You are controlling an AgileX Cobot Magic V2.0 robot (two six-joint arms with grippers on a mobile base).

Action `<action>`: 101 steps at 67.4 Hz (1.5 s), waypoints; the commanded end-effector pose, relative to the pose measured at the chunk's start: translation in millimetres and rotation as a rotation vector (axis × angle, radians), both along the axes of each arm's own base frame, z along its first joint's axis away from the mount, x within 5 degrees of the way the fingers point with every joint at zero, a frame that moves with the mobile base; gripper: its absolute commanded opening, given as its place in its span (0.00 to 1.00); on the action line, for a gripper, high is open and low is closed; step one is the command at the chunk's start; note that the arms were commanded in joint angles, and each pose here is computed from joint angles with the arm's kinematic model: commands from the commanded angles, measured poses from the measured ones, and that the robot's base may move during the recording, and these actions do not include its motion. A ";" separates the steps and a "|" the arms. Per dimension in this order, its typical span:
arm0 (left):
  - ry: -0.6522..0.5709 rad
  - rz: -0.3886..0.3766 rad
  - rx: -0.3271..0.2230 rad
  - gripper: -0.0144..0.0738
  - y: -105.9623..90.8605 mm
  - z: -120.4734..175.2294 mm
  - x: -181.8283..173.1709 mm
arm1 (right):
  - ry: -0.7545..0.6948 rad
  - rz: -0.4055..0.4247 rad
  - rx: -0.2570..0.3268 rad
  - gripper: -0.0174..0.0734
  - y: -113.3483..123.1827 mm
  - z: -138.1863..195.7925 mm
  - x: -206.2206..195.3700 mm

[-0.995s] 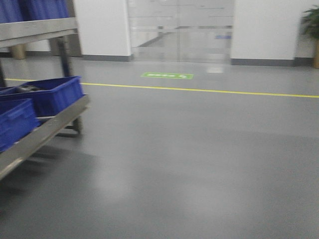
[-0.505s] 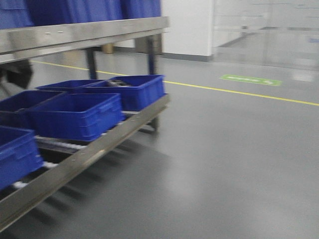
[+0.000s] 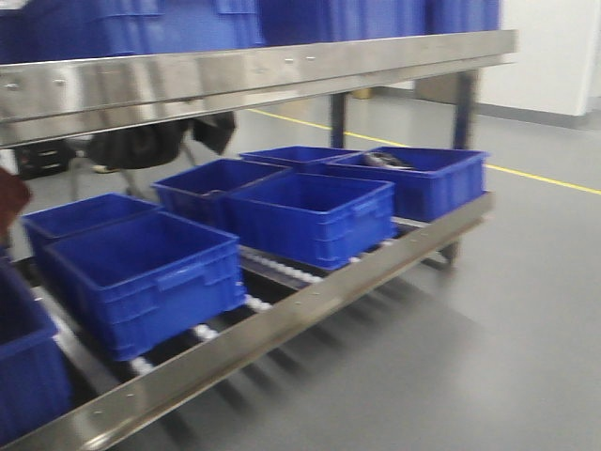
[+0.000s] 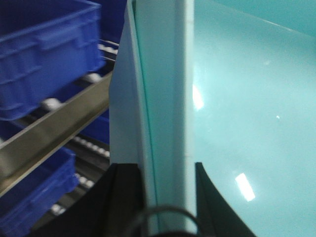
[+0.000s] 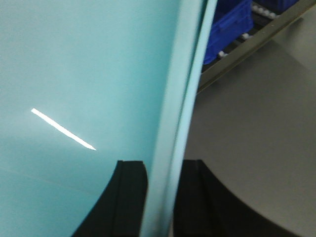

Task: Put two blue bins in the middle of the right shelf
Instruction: 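Turn the base toward the shelf with the red-bag bin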

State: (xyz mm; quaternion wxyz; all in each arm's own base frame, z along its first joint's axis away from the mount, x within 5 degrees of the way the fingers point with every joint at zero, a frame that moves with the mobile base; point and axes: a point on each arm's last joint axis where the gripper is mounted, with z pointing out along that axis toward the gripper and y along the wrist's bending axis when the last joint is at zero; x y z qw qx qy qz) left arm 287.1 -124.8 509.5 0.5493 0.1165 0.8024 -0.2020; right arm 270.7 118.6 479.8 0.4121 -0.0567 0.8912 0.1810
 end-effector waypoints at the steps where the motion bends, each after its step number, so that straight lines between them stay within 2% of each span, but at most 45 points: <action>1: -0.103 -0.009 -0.134 0.04 1.1 23.8 -11.1 | -0.095 0.017 0.024 0.01 -0.5 13.3 -3.2; 101: -0.103 -0.009 -0.134 0.04 1.1 23.8 -11.1 | -0.095 0.017 0.024 0.01 -0.5 13.3 -3.2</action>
